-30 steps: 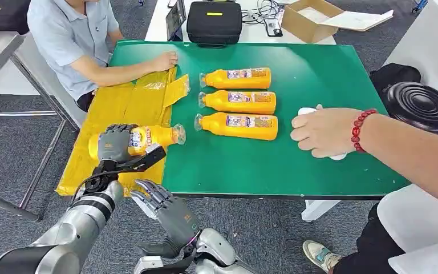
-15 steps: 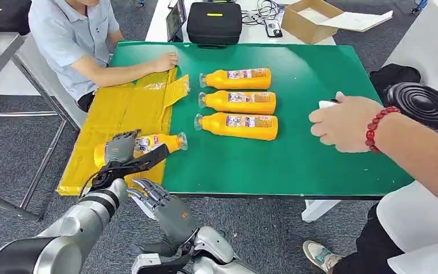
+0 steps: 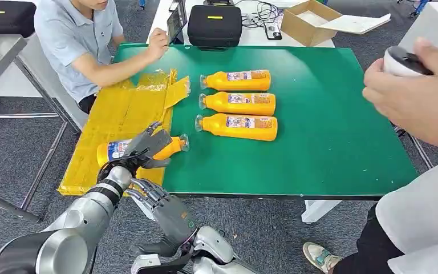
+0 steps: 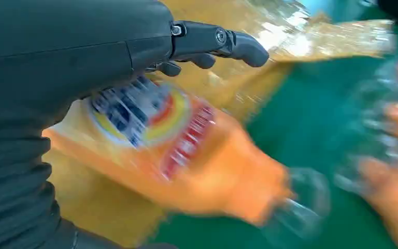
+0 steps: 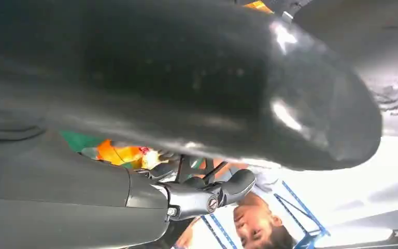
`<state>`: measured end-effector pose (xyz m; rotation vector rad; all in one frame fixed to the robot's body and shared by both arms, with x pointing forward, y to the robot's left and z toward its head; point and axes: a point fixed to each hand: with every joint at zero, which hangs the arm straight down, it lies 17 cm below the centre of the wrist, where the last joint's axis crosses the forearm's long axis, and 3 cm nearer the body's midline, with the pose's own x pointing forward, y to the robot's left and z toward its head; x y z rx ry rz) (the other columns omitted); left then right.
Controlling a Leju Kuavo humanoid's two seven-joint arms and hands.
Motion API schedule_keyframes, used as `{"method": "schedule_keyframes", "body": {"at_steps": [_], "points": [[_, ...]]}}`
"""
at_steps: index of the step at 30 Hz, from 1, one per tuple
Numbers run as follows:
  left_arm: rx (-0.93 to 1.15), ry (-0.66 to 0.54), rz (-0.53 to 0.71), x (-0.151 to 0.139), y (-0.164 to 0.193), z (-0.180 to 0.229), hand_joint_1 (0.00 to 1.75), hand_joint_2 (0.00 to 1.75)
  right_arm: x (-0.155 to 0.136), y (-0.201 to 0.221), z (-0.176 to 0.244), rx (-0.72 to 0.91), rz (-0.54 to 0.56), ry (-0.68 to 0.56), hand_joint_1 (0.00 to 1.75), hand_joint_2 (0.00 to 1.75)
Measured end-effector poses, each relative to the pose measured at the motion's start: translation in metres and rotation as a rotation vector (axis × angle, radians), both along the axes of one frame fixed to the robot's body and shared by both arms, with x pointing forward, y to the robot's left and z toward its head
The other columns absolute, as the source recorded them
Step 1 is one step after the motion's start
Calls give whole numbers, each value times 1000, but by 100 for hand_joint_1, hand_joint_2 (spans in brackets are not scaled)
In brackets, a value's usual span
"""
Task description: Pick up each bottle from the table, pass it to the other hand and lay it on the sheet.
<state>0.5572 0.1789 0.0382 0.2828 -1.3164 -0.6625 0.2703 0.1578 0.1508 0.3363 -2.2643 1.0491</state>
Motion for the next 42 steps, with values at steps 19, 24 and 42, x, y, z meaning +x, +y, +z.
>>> {"method": "schedule_keyframes", "body": {"at_steps": [19, 24, 42], "points": [[-737, -219, 272, -5, 21, 72, 0, 175, 1, -16, -5, 22, -75, -21, 0, 175], [-886, -331, 390, -31, 51, 96, 0, 175, -1, -23, -6, 26, -97, -43, 0, 175], [-943, -504, 306, -70, 48, 153, 0, 175, -5, -28, -2, 40, -101, -61, 0, 175]]}}
